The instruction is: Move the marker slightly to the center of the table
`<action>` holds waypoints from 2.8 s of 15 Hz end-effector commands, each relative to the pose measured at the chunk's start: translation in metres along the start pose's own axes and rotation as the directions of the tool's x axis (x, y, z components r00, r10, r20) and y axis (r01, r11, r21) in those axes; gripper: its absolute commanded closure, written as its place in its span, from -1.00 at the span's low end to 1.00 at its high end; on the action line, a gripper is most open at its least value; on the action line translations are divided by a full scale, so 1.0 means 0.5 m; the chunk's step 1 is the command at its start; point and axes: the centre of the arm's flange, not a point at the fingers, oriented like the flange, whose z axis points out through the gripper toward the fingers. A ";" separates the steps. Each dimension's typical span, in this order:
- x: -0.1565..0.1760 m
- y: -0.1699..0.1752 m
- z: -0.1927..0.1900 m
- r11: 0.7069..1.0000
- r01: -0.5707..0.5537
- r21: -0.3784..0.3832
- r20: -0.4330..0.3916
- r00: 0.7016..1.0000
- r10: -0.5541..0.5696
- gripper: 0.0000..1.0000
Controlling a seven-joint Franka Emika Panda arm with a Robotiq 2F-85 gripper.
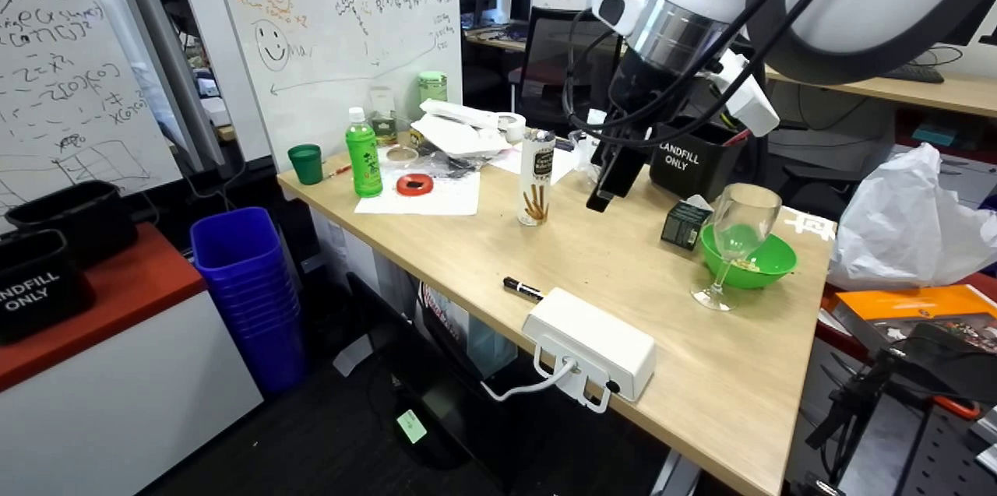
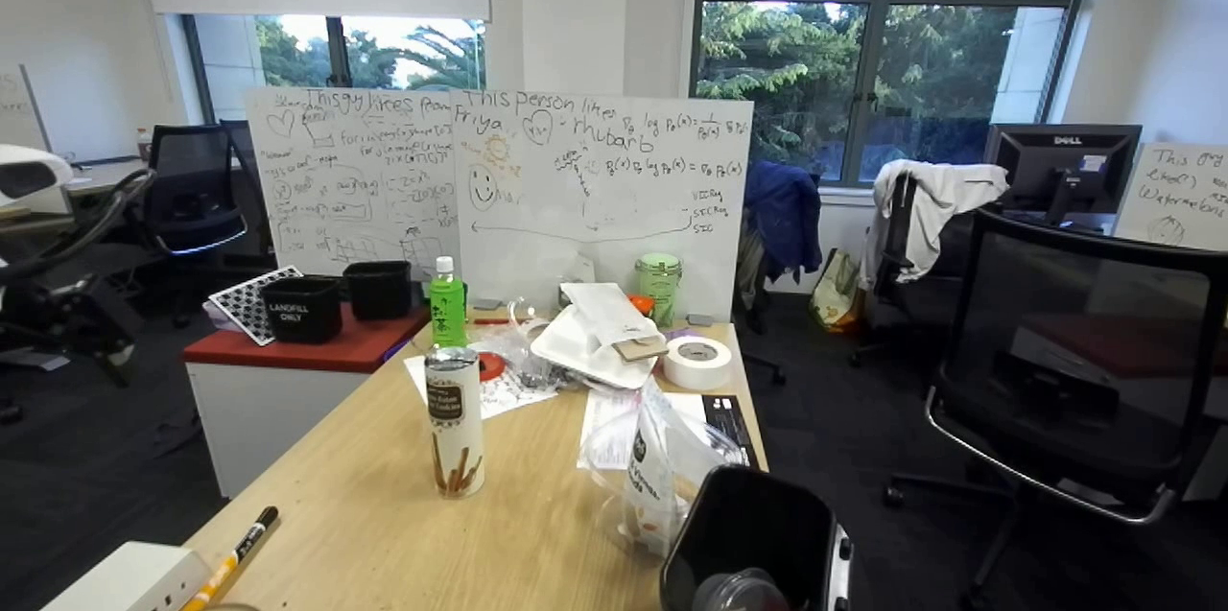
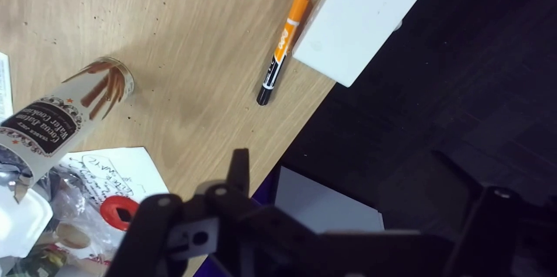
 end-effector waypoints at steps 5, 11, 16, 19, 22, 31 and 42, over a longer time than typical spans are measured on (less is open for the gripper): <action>0.003 0.007 0.000 1.000 0.002 -0.003 -0.003 1.000 -0.002 -1.00; 0.050 0.001 0.013 1.000 -0.001 -0.007 -0.009 1.000 0.001 -1.00; 0.093 0.046 0.114 0.999 0.041 -0.007 0.048 0.998 -0.041 -1.00; 0.130 0.067 0.194 0.999 0.042 0.029 0.069 0.997 -0.044 -1.00; 0.155 0.075 0.283 0.998 -0.017 0.061 0.089 0.996 0.011 -1.00; 0.143 0.093 0.487 0.984 -0.169 0.051 0.167 0.973 0.158 -1.00; 0.126 0.094 0.561 0.977 -0.207 0.052 0.220 0.957 0.191 -0.79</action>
